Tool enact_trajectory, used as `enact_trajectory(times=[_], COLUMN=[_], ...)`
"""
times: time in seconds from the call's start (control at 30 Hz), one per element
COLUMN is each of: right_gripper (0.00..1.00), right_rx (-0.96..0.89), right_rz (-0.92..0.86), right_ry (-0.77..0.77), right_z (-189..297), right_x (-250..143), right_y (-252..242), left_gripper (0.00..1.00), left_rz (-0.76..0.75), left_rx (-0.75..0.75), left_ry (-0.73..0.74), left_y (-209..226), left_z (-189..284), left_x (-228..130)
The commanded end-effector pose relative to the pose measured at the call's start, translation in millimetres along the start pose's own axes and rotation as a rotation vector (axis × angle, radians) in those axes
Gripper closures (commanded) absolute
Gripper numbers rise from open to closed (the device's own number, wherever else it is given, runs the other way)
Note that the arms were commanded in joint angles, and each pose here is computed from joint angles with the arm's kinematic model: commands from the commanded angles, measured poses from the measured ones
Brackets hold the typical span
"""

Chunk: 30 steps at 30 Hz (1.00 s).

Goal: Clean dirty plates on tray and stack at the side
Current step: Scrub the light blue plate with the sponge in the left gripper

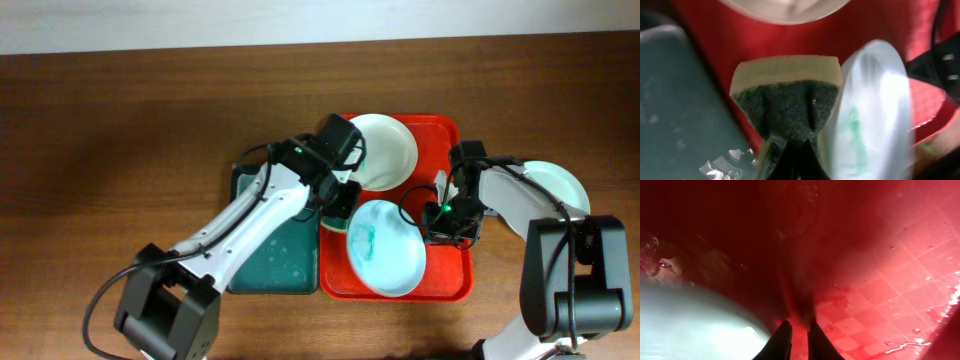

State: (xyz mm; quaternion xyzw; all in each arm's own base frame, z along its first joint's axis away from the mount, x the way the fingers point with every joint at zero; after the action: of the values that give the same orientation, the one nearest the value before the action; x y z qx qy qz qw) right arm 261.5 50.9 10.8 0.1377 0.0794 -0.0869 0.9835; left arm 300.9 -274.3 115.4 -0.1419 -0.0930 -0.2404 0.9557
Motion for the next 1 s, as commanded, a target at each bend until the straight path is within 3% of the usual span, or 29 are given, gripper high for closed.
enact_trajectory(times=[0.0,0.03,0.1,0.37,0.47,0.63,0.7,0.77,0.97], right_gripper=[0.86,0.85,0.73,0.66,0.62,0.59,0.6,0.84,0.91], right_rx=[0.021,0.021,0.019,-0.014,-0.019,-0.013,0.054,0.079,0.072], right_rz=[0.008,0.009,0.018,-0.009,-0.026,-0.14,-0.138,-0.114,-0.058], right_ry=[0.042,0.04,0.022,-0.178,-0.072,0.063,0.07,0.01,-0.186], right_z=[-9,-7,0,64,63,6,-5,-5,19], right_x=[-7,-8,-8,-12,-47,-92,-96,-81,-29], right_y=[1,1,3,-3,-4,-19,-12,-8,-1], left_gripper=[1.0,1.0,1.0,1.0,1.0,1.0,1.0,1.0,1.0], left_rz=[-0.019,-0.021,-0.02,0.009,0.033,0.012,-0.009,-0.022,-0.026], left_rx=[-0.053,-0.052,-0.05,0.016,0.007,-0.009,-0.01,-0.013,-0.032], left_ry=[0.001,0.009,0.016,0.016,0.032,0.071,0.066,0.05,0.036], left_y=[-23,-24,-24,-3,6,2,0,-3,-8], left_z=[-6,-8,-8,-6,-4,5,12,20,23], left_x=[-1,-3,-5,-3,-6,-11,-8,-1,3])
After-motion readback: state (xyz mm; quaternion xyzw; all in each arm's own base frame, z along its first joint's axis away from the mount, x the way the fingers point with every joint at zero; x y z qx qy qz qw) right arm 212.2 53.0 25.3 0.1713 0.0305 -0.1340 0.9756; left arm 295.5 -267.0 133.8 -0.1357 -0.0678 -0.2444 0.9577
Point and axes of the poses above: each gripper's point midway between its finger pads, its own z axis back along the fingers, its own y axis along the line the jaws close on, x = y × z, the point moved 1 cm from there along z, back along the fingers, and after that the axes turned 4 degrees about -z, right-handed, at the moved point
